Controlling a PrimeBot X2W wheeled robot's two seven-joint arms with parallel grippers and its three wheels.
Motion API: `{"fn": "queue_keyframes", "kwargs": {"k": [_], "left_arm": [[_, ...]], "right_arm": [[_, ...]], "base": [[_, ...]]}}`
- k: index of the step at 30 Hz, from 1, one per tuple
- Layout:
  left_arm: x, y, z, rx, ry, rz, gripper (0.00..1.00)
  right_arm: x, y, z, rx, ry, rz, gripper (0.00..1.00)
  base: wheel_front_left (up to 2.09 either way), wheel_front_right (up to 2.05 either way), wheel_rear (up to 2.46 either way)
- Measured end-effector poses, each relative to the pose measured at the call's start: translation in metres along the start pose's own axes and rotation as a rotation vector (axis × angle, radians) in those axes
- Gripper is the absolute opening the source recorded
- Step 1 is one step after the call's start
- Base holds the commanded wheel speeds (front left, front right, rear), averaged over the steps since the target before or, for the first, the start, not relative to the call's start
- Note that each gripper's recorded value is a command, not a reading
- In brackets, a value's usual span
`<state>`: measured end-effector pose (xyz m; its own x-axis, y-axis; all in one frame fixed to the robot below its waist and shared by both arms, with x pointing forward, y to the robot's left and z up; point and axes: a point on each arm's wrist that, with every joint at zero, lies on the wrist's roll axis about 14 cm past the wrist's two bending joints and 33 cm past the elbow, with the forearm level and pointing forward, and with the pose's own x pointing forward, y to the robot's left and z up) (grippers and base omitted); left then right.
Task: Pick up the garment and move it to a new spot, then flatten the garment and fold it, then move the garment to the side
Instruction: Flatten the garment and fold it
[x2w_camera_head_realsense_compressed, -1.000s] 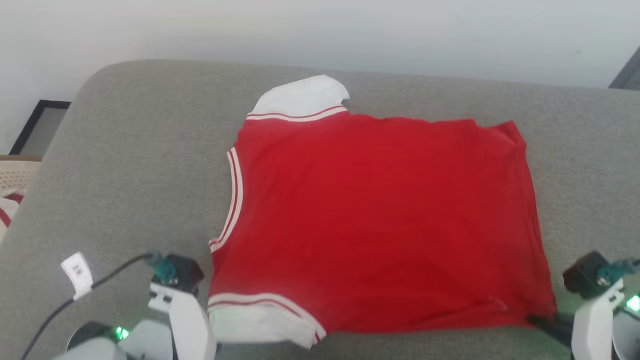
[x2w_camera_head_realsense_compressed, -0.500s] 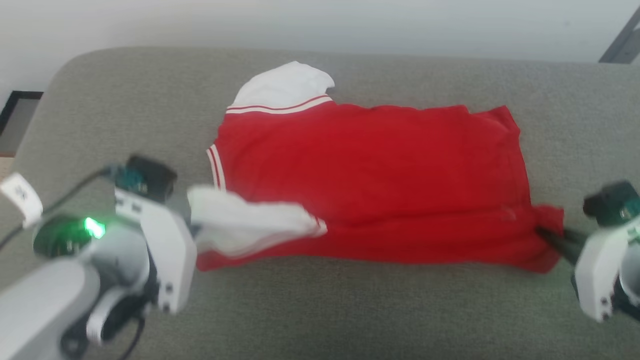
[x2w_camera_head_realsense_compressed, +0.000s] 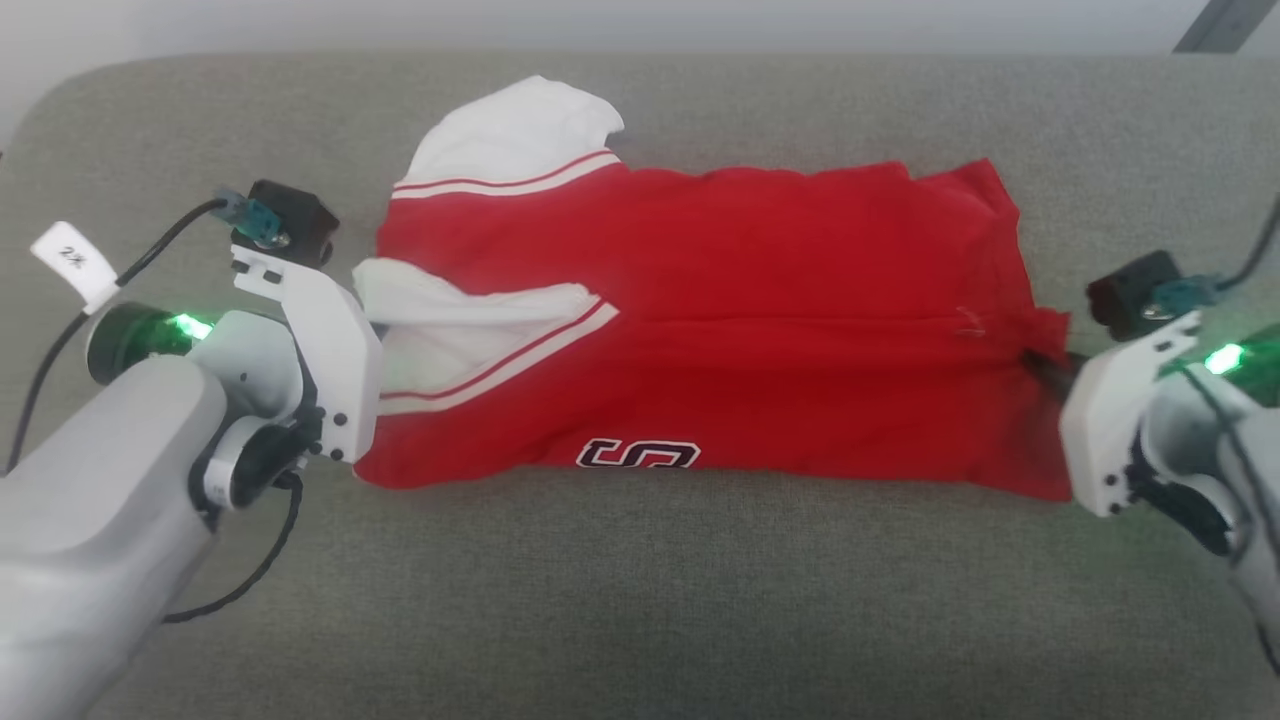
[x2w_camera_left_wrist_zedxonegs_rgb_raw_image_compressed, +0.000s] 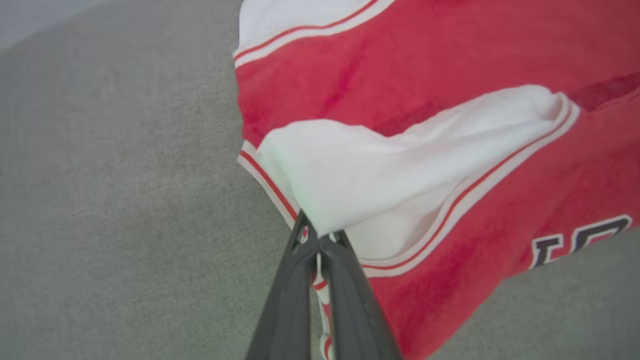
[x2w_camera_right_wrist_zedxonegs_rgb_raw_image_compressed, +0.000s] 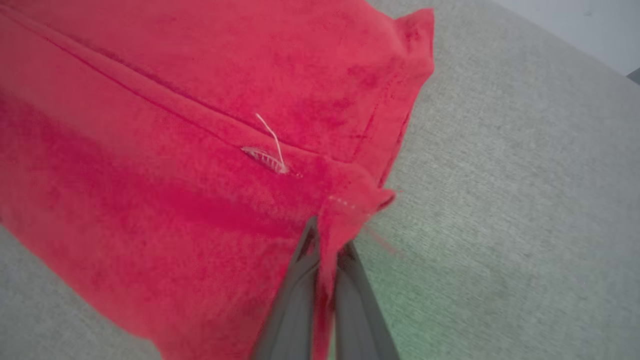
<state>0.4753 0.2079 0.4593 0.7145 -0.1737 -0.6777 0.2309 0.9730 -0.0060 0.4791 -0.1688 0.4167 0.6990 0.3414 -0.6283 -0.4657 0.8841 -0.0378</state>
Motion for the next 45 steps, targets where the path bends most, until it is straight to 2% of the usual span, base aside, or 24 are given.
{"fn": "queue_keyframes", "kwargs": {"k": [7,9,10,12,13,14,15,21,26,30,39,41,45], "left_arm": [[0.028,0.004,-0.032,-0.056,0.114,-0.005,0.0],[0.032,0.005,-0.036,-0.087,0.129,-0.011,0.11],[0.034,0.004,-0.039,-0.097,0.138,-0.016,0.24],[0.035,0.003,-0.04,-0.107,0.145,-0.021,0.49],[0.035,0.003,-0.04,-0.112,0.145,-0.024,0.78],[0.035,0.004,-0.039,-0.118,0.143,-0.022,1.0],[0.035,0.003,-0.036,-0.122,0.139,-0.024,1.0],[0.023,0.003,-0.016,-0.113,0.091,-0.031,1.0],[0.008,0.001,-0.013,-0.108,0.098,-0.024,1.0],[-0.003,-0.008,-0.028,-0.099,0.138,-0.027,1.0],[-0.012,-0.026,-0.063,-0.108,0.227,-0.035,1.0],[-0.008,-0.025,-0.068,-0.119,0.238,-0.026,1.0],[0.001,-0.019,-0.081,-0.146,0.27,0.0,1.0]], "right_arm": [[0.021,0.007,-0.012,0.01,0.057,0.019,0.0],[0.023,0.007,-0.011,0.011,0.061,0.022,0.0],[0.025,0.009,-0.012,0.007,0.069,0.028,0.05],[0.025,0.009,-0.011,0.0,0.071,0.029,0.32],[0.025,0.009,-0.009,-0.003,0.071,0.03,0.47],[0.025,0.01,-0.007,-0.004,0.069,0.033,0.91],[0.024,0.01,-0.005,-0.012,0.064,0.033,1.0],[0.011,0.001,0.021,-0.033,-0.032,0.019,1.0],[-0.009,-0.014,0.058,-0.05,-0.207,-0.024,1.0],[-0.032,-0.038,0.088,-0.052,-0.4,-0.115,1.0],[-0.086,-0.06,0.125,-0.06,-0.768,-0.305,1.0],[-0.104,-0.056,0.124,-0.04,-0.849,-0.367,1.0],[-0.119,-0.048,0.109,0.013,-0.895,-0.437,1.0]], "base": [[0.0,0.0,0.0],[0.0,0.0,0.0],[0.0,0.0,0.0],[0.0,0.0,0.0],[0.0,0.0,0.0],[0.0,0.0,0.0],[0.0,0.0,0.0],[0.0,0.0,0.0],[0.0,0.0,0.0],[0.0,0.0,0.0],[0.0,0.0,0.0],[0.0,0.0,0.0],[0.0,0.0,0.0]]}}
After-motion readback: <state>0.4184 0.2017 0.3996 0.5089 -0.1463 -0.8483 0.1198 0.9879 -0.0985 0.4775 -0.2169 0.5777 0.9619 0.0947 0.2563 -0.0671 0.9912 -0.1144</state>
